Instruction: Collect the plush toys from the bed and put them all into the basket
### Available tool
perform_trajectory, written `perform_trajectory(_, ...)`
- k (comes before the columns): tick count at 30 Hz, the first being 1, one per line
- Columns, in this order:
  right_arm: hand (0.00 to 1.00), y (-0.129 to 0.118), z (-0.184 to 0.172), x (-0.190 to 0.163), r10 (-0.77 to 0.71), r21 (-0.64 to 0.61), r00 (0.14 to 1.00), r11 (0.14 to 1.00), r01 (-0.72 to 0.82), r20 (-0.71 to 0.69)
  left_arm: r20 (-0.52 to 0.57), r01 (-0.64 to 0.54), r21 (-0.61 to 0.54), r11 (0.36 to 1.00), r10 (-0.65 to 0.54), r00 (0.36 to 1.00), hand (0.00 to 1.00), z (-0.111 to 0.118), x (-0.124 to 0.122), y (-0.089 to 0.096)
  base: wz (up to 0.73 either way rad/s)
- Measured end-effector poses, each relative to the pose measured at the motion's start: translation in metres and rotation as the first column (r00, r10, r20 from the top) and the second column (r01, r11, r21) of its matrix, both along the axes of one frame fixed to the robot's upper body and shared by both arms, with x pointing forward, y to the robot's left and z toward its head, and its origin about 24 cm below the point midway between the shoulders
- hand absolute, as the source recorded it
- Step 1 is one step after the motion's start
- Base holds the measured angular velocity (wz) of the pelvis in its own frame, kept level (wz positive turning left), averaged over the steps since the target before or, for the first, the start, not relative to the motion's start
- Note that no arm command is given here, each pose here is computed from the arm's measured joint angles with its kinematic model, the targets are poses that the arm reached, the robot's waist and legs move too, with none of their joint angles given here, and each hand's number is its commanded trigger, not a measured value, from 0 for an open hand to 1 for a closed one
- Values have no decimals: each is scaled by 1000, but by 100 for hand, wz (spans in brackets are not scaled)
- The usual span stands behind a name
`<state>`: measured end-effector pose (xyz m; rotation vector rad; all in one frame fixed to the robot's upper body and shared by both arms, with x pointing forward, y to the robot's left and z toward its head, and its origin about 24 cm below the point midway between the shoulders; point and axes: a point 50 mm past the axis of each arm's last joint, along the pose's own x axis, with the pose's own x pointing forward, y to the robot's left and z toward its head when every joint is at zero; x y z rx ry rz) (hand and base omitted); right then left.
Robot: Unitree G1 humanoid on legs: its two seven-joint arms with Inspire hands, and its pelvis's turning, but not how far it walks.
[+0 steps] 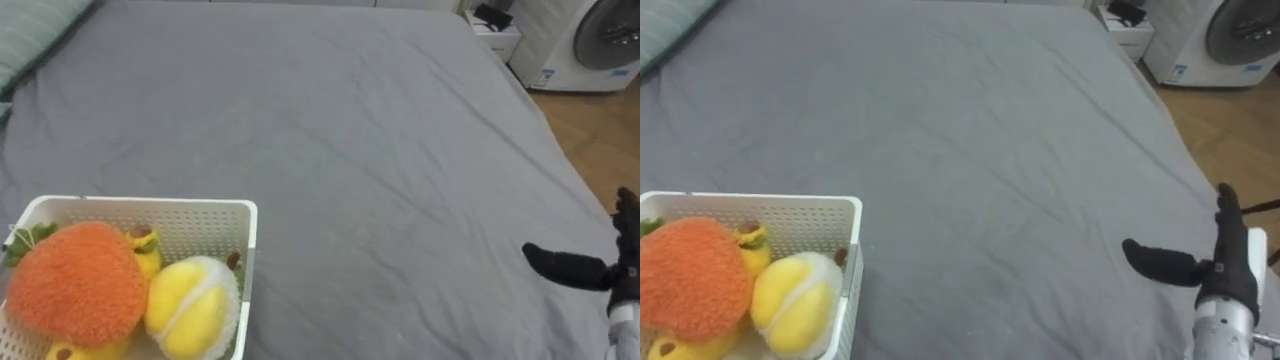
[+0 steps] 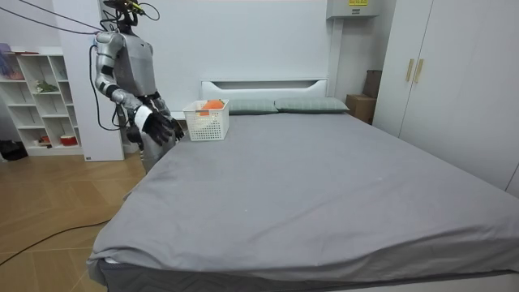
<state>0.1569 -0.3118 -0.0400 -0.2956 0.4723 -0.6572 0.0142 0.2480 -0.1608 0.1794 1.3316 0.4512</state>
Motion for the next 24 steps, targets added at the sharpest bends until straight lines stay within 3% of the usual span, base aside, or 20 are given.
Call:
perform_trajectory(5,0,7,-53,-47,-224,188,960,949,254,-167,-10,5,22,1000,-5,1000,0,0,-2,-1,0)
perform_trajectory(11,0,8,-85,-100,-386,222,861,855,469,-332,-34,-17,17,1000,18,999,0,-2,-12,-1,1)
perform_trajectory(17,0,27,-110,-166,-380,269,737,757,595,-559,-41,-12,20,1000,13,999,0,-1,-16,0,7)
perform_trajectory(24,0,56,-123,-194,-232,409,711,684,604,-664,-55,-21,13,1000,21,998,0,-2,-21,-2,4)
